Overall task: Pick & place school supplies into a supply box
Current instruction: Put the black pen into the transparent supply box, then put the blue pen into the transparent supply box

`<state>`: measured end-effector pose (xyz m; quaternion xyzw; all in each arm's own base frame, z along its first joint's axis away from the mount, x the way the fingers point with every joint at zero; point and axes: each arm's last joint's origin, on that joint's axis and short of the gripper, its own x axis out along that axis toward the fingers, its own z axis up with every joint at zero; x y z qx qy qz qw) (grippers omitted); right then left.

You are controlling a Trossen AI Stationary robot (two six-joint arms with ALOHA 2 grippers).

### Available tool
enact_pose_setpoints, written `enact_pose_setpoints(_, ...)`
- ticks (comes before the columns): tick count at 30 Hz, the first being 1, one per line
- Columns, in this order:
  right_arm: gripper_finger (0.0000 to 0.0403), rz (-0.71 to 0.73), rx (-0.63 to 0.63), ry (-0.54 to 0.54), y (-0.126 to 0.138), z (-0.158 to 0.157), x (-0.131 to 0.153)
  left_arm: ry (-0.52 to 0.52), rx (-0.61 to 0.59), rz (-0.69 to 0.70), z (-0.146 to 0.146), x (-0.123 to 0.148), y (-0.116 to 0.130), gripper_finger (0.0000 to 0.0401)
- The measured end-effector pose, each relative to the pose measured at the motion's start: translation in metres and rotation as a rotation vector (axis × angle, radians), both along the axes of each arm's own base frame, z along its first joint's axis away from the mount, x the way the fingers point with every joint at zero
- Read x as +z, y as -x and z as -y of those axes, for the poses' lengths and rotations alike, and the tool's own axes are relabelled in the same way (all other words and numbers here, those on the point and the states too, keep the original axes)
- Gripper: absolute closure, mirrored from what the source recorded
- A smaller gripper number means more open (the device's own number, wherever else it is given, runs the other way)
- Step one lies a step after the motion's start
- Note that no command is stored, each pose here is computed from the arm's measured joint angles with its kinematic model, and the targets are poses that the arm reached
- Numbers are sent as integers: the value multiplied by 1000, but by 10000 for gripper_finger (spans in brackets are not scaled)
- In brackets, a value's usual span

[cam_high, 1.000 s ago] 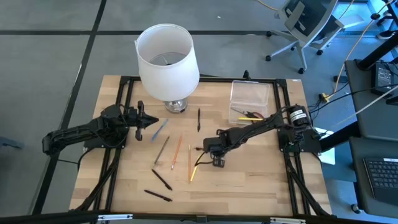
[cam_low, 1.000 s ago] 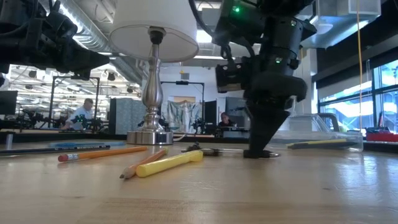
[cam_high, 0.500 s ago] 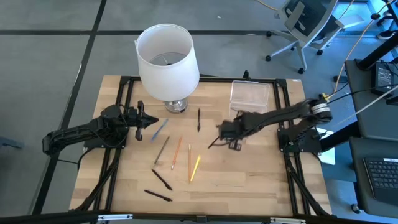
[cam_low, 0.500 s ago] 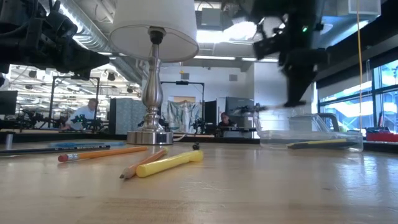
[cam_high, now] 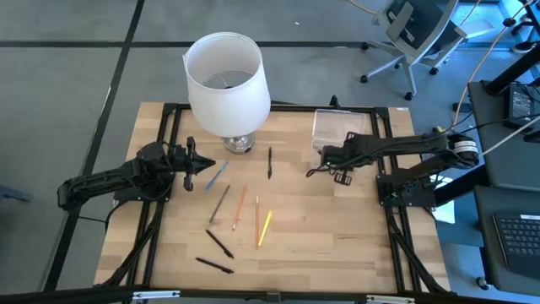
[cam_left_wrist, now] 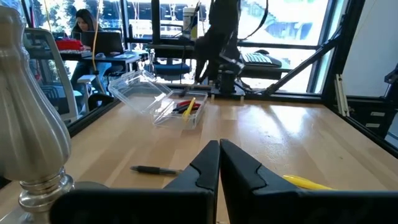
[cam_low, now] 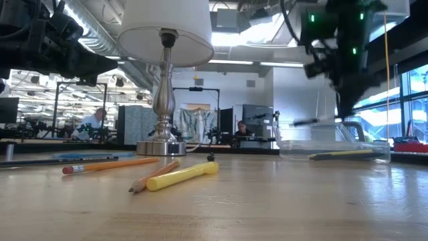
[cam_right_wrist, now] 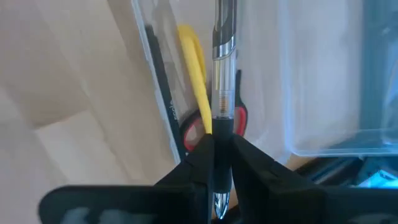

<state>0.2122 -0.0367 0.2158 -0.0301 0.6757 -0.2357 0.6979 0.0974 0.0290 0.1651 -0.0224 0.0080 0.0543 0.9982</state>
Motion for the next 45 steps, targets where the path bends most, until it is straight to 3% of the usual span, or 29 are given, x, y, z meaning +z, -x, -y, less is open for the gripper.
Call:
enact_pose_setpoints(8,352,-2,4,-41,14,16,-39,0,0,0,0,0,0,395)
enact_pose_setpoints(21,351,53,68,-19,6,20,-38,0,1,0,0,0,0,394)
enact_pose_setpoints(31,351,60,73,-80,6,18,-39,0,1,0,0,0,0,394)
enact_pose_setpoints(41,299,61,70,-78,6,18,-39,0,1,0,0,0,0,394)
enact_pose_setpoints(45,292,77,14,-54,6,19,-39,0,0,0,0,0,0,393)
